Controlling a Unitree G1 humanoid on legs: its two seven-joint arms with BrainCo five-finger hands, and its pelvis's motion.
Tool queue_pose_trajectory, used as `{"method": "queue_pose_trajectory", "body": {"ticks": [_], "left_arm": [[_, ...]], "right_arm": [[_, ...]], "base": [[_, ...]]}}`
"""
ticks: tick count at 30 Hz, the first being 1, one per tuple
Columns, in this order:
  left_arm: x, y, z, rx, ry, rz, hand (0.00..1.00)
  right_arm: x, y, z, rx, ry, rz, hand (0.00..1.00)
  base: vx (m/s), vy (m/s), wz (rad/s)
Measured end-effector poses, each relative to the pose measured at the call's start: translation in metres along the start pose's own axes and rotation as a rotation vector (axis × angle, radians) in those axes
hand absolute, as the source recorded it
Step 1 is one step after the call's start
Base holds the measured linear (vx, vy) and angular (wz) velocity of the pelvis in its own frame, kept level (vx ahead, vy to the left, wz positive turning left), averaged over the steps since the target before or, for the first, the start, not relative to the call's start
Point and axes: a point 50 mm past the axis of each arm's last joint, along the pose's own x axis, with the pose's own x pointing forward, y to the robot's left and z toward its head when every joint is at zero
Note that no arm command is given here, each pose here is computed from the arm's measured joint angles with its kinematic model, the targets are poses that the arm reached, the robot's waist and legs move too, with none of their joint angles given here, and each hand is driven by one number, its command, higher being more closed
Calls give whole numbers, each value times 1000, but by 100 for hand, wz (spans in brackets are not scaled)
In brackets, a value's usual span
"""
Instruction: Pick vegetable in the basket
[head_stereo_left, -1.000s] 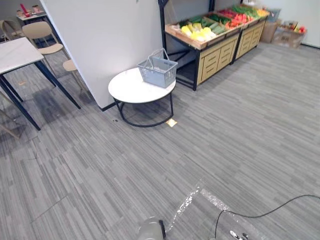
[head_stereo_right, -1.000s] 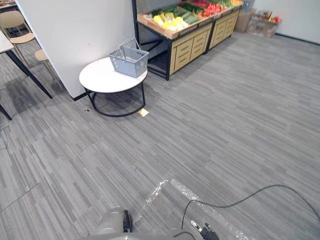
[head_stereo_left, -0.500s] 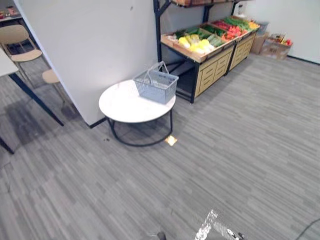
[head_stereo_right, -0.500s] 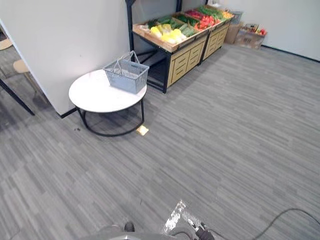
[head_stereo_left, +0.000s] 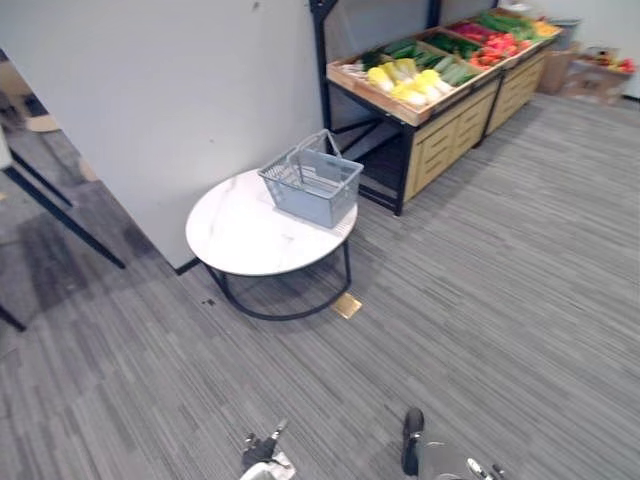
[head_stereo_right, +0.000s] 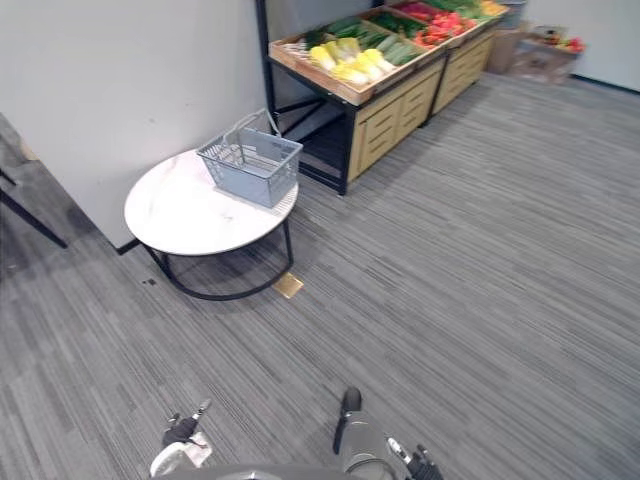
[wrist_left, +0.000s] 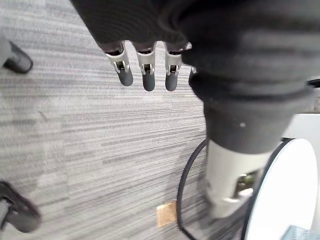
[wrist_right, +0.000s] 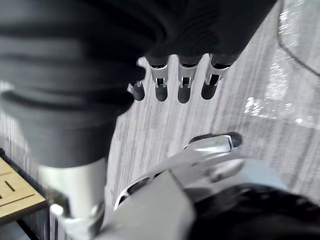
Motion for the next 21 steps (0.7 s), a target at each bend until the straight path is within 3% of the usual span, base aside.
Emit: {"method": "queue_pose_trajectory", "body": {"ticks": [3, 10, 16, 18, 21], "left_arm": [[0, 17, -5, -51, 45, 97, 0], [-4, 61, -14, -5, 75, 221, 0], [-13, 78, -30, 68, 122, 239, 0], [-15, 97, -31, 96, 127, 286, 0], [-9, 94, -19, 163, 103, 264, 0]], "right_arm": [[1, -3, 4, -11, -8, -7, 0], [3, 0, 4, -10, -6, 6, 0], [7, 30, 15, 15, -82, 123, 0], [7, 48, 10, 19, -74, 187, 0], [9, 66, 15, 4, -86, 250, 0]], "base": [[645, -307, 10], [473, -55, -4], [505, 190, -14], [645, 302, -12], [506, 247, 19]]}}
